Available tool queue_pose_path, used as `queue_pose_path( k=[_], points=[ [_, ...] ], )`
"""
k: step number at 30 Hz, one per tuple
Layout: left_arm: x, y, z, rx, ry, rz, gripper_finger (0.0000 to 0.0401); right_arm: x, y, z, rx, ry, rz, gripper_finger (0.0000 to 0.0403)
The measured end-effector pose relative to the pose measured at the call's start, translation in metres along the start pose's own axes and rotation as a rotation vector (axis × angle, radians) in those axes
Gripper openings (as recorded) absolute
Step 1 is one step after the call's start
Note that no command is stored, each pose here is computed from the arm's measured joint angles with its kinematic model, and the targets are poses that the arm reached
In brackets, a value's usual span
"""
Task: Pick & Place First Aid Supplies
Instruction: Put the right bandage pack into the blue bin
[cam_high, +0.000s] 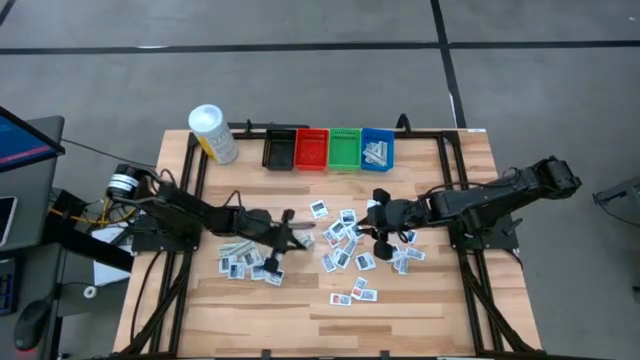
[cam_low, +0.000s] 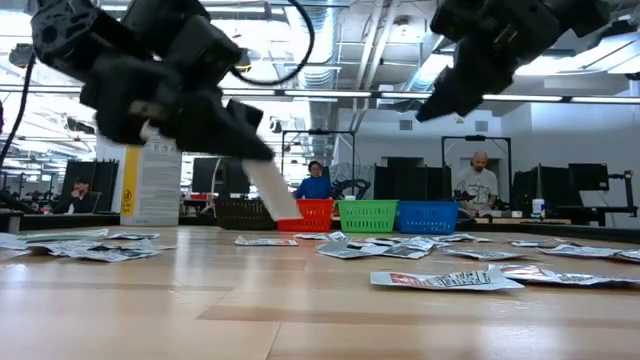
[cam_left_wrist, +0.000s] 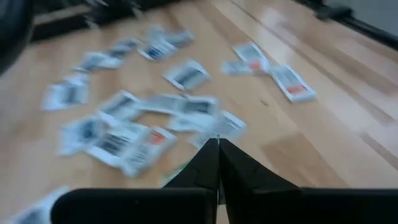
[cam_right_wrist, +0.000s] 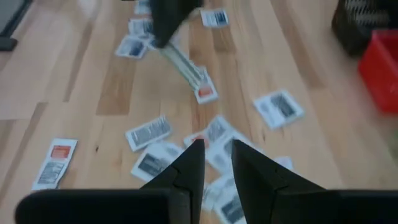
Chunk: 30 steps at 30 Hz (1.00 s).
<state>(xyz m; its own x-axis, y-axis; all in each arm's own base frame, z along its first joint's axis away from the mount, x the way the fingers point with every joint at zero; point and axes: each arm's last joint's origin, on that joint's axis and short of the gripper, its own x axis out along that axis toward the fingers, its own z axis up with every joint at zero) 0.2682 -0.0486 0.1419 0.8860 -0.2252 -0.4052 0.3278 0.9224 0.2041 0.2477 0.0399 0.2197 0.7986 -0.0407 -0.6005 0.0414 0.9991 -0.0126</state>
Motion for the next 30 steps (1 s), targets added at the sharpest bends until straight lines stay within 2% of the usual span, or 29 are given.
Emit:
queue_pose_path(
  k=[3, 6, 11, 18, 24, 30],
  points=[
    [-0.011, 0.015, 0.012, -0.019, -0.066, 0.065, 0.0007, 0.0, 0.001, 0.005, -0.042, -0.052, 0.005, 0.0075],
    [-0.023, 0.031, 0.022, -0.1, -0.129, 0.124, 0.001, 0.0, -0.002, 0.01, -0.026, -0.095, -0.001, 0.0075],
    [-0.04, 0.05, 0.033, -0.329, -0.241, 0.188, 0.0008, 0.001, -0.015, 0.016, 0.069, -0.145, -0.036, 0.0075],
    [-0.051, 0.063, 0.048, -0.618, -0.444, 0.183, 0.0011, 0.0, -0.027, 0.029, 0.136, -0.273, -0.059, 0.0075],
    [-0.054, 0.064, 0.055, -0.679, -0.519, 0.181, 0.0007, -0.002, -0.032, 0.038, 0.154, -0.365, -0.024, 0.0093],
    [-0.054, 0.068, 0.072, -0.675, -0.579, 0.168, 0.0011, -0.005, -0.036, 0.045, 0.167, -0.447, -0.022, 0.0146]
  ],
)
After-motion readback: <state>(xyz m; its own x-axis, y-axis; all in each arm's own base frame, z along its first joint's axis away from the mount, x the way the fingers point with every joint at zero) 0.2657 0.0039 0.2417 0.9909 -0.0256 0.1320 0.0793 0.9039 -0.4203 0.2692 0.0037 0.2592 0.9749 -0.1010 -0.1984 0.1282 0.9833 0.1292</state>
